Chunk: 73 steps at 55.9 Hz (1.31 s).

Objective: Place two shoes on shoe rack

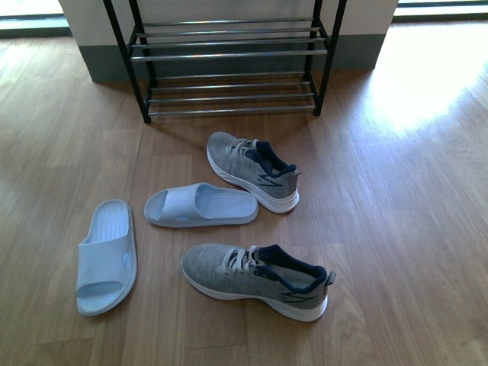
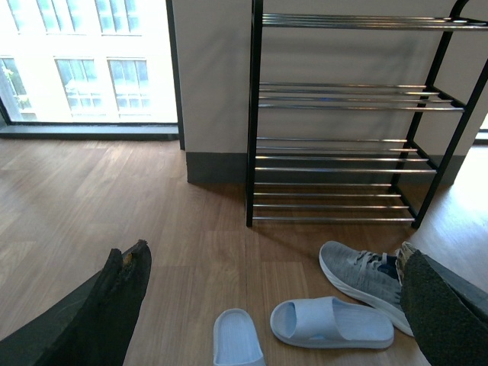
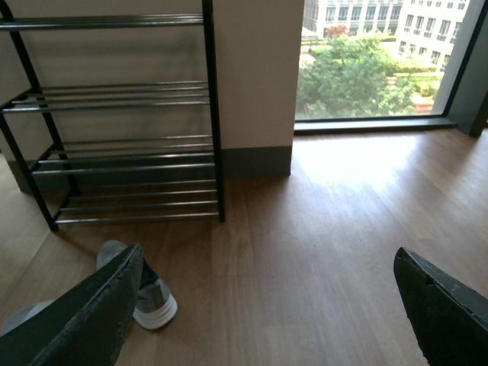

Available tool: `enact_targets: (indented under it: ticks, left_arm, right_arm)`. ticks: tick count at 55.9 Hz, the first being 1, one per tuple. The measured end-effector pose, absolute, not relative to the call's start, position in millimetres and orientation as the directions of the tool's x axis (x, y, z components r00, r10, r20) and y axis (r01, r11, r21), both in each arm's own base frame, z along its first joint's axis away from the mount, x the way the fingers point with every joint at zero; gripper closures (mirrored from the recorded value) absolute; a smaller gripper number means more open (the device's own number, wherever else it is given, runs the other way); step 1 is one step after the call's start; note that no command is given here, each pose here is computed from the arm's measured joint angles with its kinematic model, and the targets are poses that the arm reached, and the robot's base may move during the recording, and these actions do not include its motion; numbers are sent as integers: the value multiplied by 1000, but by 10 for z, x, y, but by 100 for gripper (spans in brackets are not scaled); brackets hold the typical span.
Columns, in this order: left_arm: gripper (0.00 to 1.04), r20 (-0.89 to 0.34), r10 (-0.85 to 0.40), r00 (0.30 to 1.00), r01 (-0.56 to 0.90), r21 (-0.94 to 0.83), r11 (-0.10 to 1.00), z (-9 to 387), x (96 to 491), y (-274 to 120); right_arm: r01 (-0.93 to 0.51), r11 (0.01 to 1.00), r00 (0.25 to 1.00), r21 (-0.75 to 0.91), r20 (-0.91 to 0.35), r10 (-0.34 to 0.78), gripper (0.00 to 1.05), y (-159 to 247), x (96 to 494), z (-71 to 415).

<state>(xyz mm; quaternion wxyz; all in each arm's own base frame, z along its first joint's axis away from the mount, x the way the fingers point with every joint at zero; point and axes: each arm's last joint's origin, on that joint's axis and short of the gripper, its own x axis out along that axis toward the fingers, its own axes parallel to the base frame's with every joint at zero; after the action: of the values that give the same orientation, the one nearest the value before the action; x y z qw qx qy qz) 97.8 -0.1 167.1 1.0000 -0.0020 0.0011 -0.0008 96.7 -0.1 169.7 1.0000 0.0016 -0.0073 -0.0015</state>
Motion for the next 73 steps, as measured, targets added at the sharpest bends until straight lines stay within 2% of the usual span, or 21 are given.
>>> enact_targets:
  ticks: [4, 11, 19, 23, 26, 33, 40, 50, 58, 73]
  left_arm:
    - [9, -2, -1, 1000, 1, -4, 1000, 1671, 978, -1]
    - [9, -2, -1, 1000, 1, -4, 1000, 1671, 978, -1]
    - [9, -2, -1, 1000, 1, -4, 1000, 1671, 978, -1]
    - [9, -2, -1, 1000, 1, -4, 1000, 1671, 978, -1]
    - [9, -2, -1, 1000, 1, -4, 1000, 1671, 978, -1]
    - [9, -2, -1, 1000, 1, -4, 1000, 1671, 978, -1]
    - [9, -2, -1, 1000, 1, -4, 1000, 1671, 978, -1]
    - [9, -2, -1, 1000, 1, -4, 1000, 1671, 978, -1]
    - [9, -2, -2, 1000, 2, -4, 1000, 1671, 978, -1]
    - [9, -2, -1, 1000, 1, -4, 1000, 1671, 978, -1]
  right_arm:
    - [-2, 1000, 1000, 5, 14, 2, 9, 0, 967, 1698]
    - [-66, 997, 991, 36, -114, 69, 9, 52, 1063, 1681]
    - [-137, 990, 968, 30, -210, 140, 9, 191, 1414, 1846]
    - [-208, 978, 932, -14, -305, 194, 9, 355, 1745, 1807]
    - [-294, 955, 880, -41, -402, 254, 9, 522, 2013, 1657]
    - [-412, 905, 778, -102, -556, 292, 9, 766, 2399, 1295]
    - [-485, 863, 696, -143, -660, 281, 9, 923, 2684, 926]
    - [-590, 793, 538, -151, -806, 247, 9, 1188, 3118, 111]
    - [-617, 772, 467, -153, -861, 202, 9, 1299, 3363, -356]
    - [-653, 748, 384, -120, -903, 190, 9, 1369, 3587, -747]
